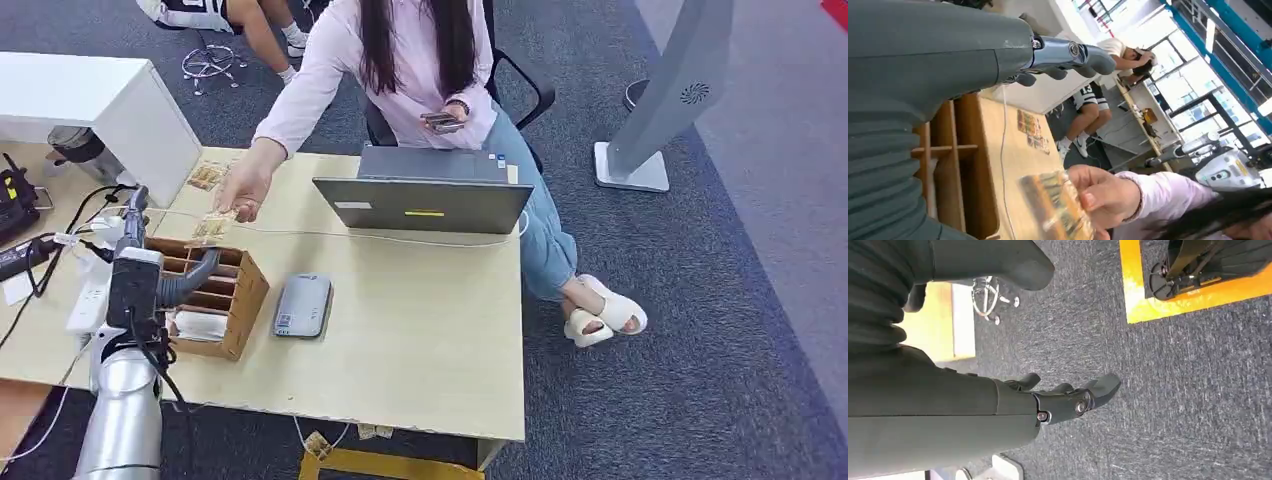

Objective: Pass the card to the sensor for recognition and then transmit it.

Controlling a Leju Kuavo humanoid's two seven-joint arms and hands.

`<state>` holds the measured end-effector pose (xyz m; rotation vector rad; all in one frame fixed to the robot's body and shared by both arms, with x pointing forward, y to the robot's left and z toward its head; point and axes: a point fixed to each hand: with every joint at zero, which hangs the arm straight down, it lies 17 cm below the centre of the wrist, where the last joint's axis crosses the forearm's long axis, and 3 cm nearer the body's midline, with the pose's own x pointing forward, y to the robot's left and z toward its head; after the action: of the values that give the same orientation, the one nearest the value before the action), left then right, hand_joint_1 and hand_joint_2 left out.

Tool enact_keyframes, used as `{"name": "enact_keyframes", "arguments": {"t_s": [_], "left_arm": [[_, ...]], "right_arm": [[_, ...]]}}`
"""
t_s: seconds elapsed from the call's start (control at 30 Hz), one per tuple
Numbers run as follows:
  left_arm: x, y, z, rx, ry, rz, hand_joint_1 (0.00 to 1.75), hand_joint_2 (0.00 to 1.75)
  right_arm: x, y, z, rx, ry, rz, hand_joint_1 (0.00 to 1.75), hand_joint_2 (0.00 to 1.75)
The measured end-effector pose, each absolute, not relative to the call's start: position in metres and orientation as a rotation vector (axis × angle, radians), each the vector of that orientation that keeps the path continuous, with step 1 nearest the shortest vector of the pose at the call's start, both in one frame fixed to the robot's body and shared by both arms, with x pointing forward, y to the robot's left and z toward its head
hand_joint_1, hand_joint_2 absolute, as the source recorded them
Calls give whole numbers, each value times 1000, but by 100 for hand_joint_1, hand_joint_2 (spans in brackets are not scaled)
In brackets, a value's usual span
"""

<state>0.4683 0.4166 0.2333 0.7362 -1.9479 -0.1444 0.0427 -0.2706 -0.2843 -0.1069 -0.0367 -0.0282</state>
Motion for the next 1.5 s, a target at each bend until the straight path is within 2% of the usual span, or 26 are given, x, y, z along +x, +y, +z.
{"name": "enact_keyframes", "arguments": {"t_s": [0.47, 0.93, 0.97, 1.17, 1.2, 1.23, 1.27, 1.5], "left_arm": [[522, 424, 276, 1190, -1825, -537, 0, 175], [545, 448, 325, 1685, -1662, -841, 0, 175], [545, 449, 327, 1697, -1656, -848, 0, 175], [550, 450, 326, 1706, -1639, -880, 0, 175], [551, 451, 326, 1703, -1640, -881, 12, 175], [551, 451, 325, 1701, -1639, -880, 12, 175], [551, 451, 324, 1698, -1640, -882, 175, 175], [550, 452, 322, 1691, -1644, -897, 175, 175]], "right_arm": [[46, -276, -284, -101, -49, 62, 0, 175], [51, -284, -283, -94, -65, 165, 0, 175], [50, -284, -283, -93, -65, 167, 0, 0], [50, -284, -283, -93, -65, 184, 0, 0], [50, -284, -283, -93, -65, 187, 0, 0], [50, -284, -283, -92, -65, 188, 0, 0], [50, -284, -283, -91, -65, 191, 0, 0], [52, -284, -283, -83, -77, 196, 0, 0]]}}
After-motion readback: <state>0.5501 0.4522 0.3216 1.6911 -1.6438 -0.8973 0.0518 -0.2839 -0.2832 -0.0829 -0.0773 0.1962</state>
